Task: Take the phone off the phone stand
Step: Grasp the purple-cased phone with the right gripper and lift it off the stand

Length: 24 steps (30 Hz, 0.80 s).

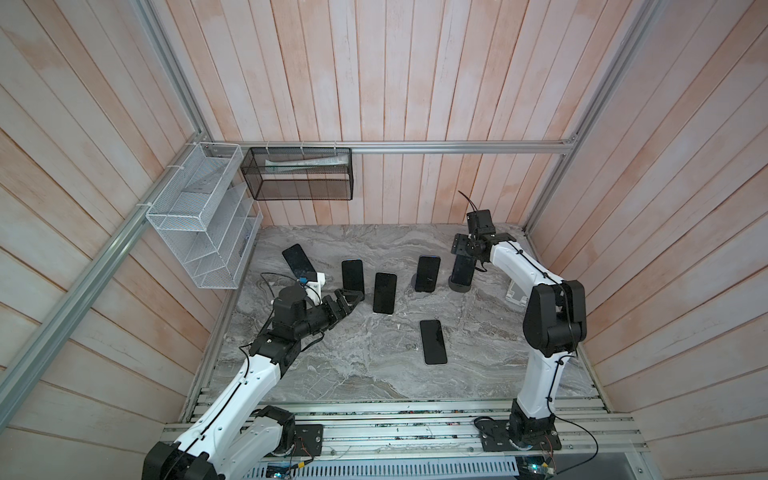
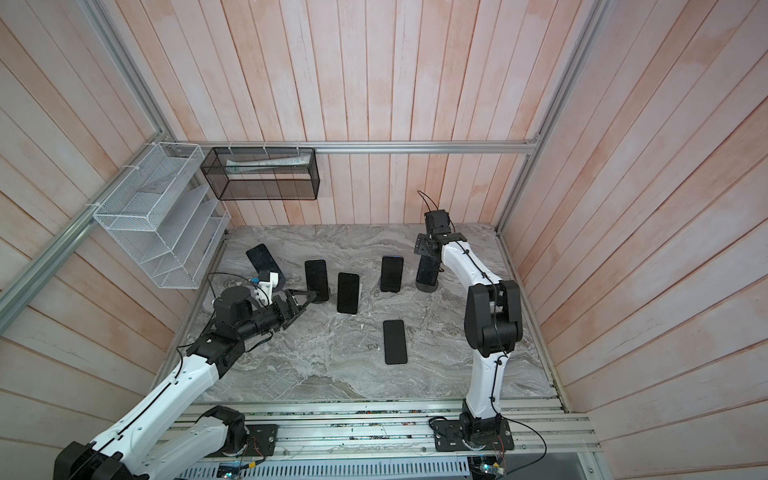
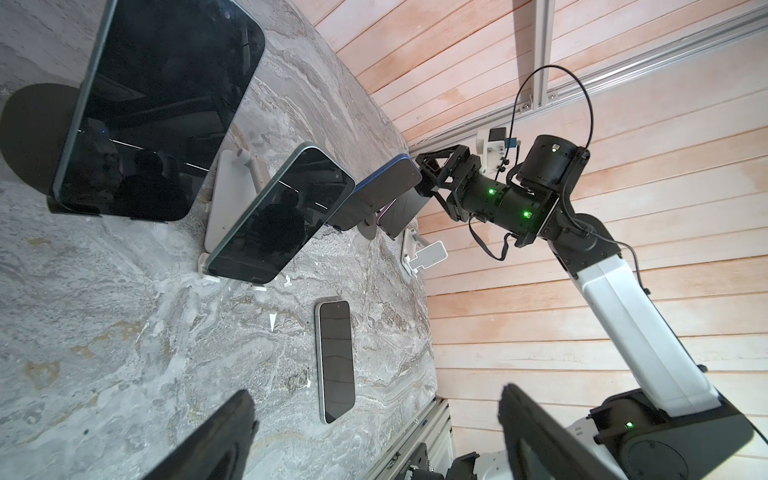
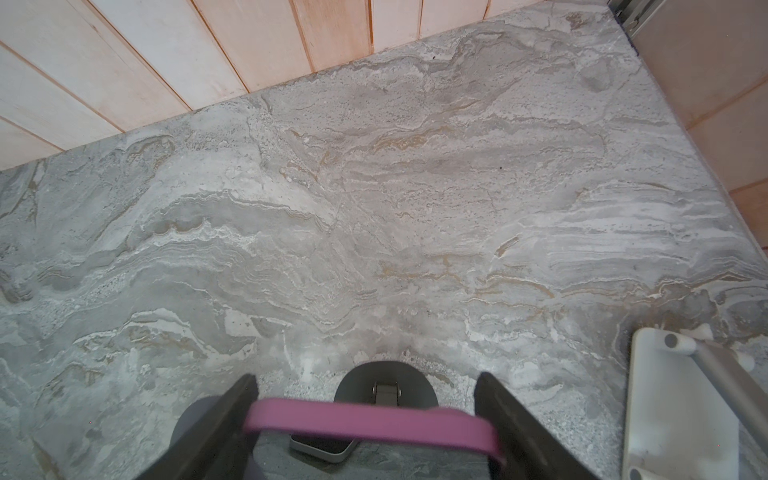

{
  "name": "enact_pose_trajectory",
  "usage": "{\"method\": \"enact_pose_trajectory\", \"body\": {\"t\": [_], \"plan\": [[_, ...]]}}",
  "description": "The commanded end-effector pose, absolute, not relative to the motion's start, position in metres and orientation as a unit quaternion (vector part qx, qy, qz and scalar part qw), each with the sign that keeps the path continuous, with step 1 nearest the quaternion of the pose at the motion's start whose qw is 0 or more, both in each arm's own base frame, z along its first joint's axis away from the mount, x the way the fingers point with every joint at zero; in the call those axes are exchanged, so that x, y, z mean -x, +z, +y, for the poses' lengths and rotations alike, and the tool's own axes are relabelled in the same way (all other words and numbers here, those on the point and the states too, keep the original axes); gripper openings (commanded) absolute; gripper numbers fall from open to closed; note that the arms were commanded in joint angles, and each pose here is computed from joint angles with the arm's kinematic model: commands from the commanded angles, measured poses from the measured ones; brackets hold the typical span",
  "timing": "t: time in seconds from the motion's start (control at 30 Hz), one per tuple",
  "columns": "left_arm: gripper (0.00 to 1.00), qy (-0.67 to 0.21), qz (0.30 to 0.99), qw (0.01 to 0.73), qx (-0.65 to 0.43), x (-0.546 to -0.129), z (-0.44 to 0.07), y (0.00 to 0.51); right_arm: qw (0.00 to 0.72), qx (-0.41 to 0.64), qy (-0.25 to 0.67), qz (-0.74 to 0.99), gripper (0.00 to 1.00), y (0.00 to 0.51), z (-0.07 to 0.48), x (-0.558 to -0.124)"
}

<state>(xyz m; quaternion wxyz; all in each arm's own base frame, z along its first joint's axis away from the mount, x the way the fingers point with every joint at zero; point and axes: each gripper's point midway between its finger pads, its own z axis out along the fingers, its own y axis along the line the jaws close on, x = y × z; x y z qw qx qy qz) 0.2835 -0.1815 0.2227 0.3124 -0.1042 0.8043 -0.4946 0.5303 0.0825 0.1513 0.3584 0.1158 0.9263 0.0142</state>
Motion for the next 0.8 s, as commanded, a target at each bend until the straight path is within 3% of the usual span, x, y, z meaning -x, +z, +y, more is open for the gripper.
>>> {"method": "enact_pose_trajectory", "body": {"t": [0.0, 0.77], "plan": [[0.94, -0.496, 0.802, 0.323, 0.087, -0.2796, -0.1823, 0.226, 0.342, -0.118, 0.011, 0.932, 0.81, 0.1344, 0.0847, -0.5269], [0.93, -0.491, 0.803, 0.324, 0.094, -0.2771, -0.1793, 0.2228, 0.34, -0.104, -0.003, 0.935, 0.73, 0.1329, 0.0839, -0.5211]]}}
